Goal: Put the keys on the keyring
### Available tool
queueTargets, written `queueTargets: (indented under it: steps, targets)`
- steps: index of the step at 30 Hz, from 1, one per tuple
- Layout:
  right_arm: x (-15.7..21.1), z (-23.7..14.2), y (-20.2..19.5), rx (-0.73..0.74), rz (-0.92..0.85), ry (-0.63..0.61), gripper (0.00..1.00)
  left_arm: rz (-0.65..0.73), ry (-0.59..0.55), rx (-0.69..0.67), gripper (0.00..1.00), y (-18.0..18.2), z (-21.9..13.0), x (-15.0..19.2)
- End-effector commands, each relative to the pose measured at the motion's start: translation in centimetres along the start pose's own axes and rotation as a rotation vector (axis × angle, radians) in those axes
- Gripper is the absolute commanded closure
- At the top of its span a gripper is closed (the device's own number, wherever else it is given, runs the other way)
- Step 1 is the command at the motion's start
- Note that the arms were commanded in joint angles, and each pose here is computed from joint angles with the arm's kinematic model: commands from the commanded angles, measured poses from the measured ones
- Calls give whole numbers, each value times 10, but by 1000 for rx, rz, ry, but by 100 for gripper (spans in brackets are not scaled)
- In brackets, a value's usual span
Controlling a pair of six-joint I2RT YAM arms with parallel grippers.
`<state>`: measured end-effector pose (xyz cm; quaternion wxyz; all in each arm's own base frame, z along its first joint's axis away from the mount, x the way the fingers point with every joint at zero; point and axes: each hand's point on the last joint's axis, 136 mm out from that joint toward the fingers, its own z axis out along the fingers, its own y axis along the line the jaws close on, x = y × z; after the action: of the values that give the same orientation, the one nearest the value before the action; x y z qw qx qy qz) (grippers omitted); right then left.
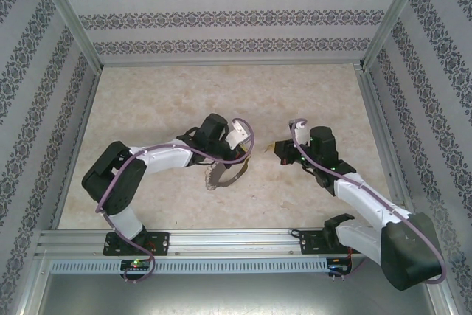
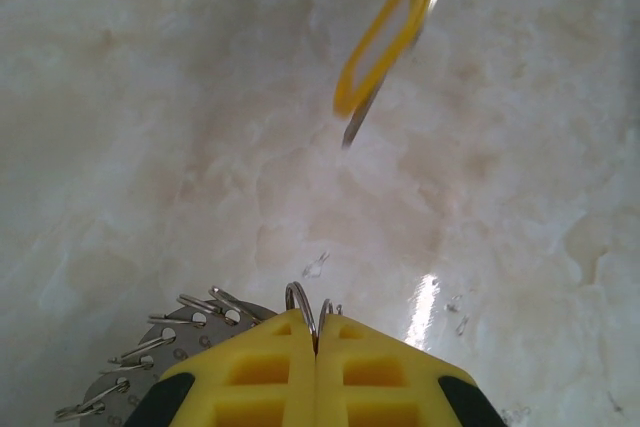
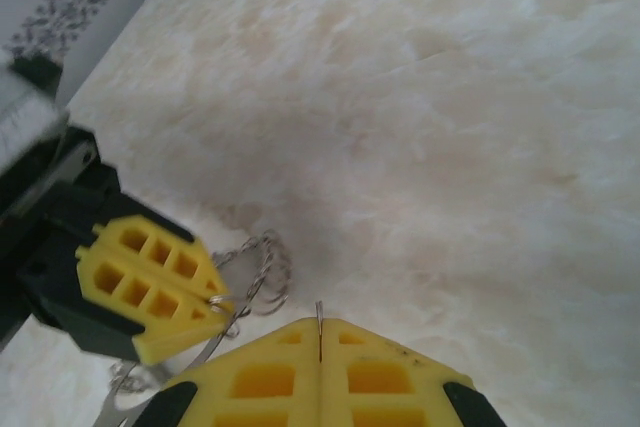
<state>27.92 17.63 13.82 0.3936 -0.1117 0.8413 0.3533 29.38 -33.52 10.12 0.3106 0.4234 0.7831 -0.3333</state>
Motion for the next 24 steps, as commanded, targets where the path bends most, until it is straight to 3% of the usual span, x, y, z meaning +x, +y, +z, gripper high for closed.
queueTargets:
  steps: [1,15,24]
  targets:
    - [6,3,24,-138,-29,15,100,40,-90,40,100,-9,-12,-24]
    - [20,17,55,-317,-47,111,100,48,-125,38,100,-11,-21,-32]
    - [16,23,56,-307,-62,108,100,56,-132,46,100,-14,-24,-35]
